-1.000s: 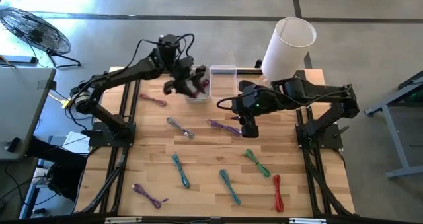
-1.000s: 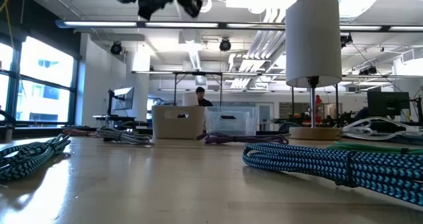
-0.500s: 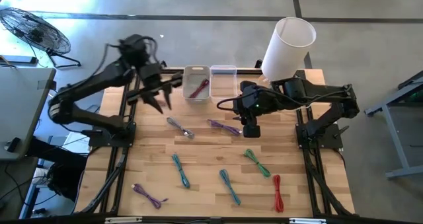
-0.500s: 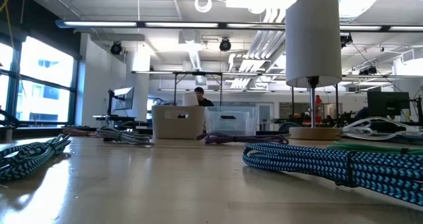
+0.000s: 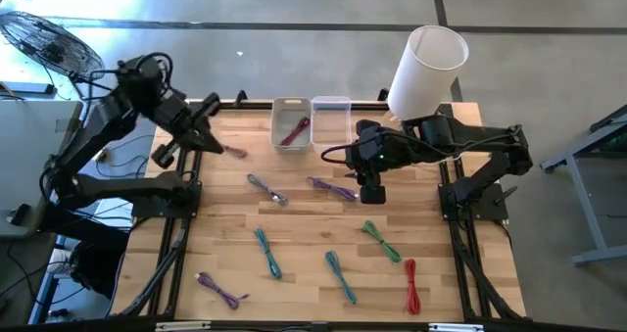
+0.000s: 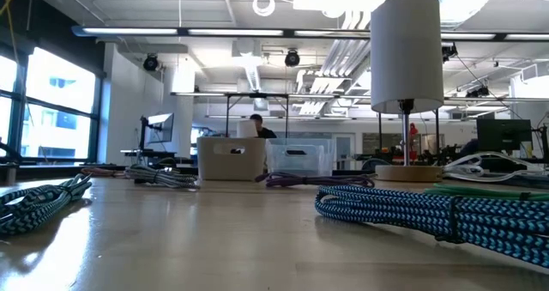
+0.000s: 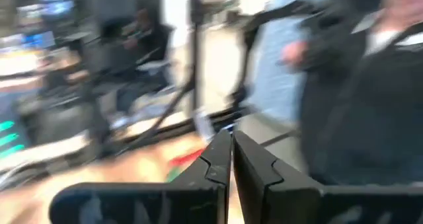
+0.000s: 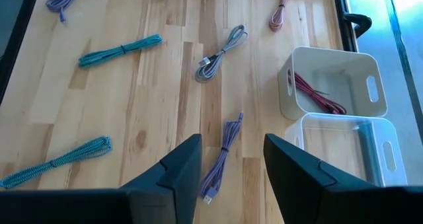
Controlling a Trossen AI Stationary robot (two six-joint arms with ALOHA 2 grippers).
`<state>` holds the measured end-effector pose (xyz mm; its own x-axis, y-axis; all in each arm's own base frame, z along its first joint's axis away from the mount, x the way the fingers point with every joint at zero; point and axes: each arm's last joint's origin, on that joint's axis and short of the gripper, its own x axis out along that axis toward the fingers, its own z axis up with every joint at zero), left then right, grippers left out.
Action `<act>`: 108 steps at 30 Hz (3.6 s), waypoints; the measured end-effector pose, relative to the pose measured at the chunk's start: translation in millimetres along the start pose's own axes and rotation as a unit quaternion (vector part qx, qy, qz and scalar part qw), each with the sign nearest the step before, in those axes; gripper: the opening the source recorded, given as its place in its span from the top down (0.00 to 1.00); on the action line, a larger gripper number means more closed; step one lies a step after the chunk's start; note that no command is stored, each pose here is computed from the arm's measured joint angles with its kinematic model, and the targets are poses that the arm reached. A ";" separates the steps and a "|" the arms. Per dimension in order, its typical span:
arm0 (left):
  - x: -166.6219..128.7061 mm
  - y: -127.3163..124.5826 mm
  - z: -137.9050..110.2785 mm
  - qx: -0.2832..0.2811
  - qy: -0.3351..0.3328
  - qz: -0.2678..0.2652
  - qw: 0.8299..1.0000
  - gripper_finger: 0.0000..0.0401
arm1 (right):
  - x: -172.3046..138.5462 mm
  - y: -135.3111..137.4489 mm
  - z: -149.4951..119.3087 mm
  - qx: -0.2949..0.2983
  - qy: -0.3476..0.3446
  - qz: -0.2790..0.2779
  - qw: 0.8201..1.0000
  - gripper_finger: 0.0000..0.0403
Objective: Pick & Place USB Port
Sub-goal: Put the light pink USB cable into the transparent bin
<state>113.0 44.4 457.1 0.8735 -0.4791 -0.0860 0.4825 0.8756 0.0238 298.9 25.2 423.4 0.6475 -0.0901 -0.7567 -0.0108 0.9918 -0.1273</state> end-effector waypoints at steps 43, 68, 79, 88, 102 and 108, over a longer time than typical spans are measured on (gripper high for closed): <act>-21.9 7.1 -83.0 -0.041 0.588 0.246 0.769 0.91 | 0.1 -1.7 -0.2 0.033 0.000 -0.025 0.999 0.63; 13.1 62.9 -195.4 -0.080 0.682 0.201 0.699 0.56 | 0.0 -1.2 -2.3 0.050 0.011 -0.021 0.998 0.63; 1.1 79.5 -210.1 -0.100 0.637 0.258 0.720 0.57 | 0.0 -1.2 -2.2 0.056 0.010 -0.021 0.998 0.63; -20.0 102.6 -226.1 -0.156 0.609 0.259 0.733 0.57 | 0.1 -1.1 -2.2 0.068 0.010 -0.020 0.997 0.63; -18.1 118.8 -248.6 -0.037 0.688 0.115 0.716 0.57 | 0.2 -0.7 -2.2 0.088 0.010 -0.012 0.996 0.63; -14.6 126.2 -259.5 -0.050 0.678 0.100 0.727 0.57 | 0.2 -0.6 -2.2 0.094 0.010 -0.012 0.995 0.63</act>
<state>144.6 178.0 202.9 0.0266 0.1000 -0.9946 0.2888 0.9518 0.1034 297.3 24.4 421.9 0.6303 -0.1130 -0.7680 0.1482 0.9887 -0.0239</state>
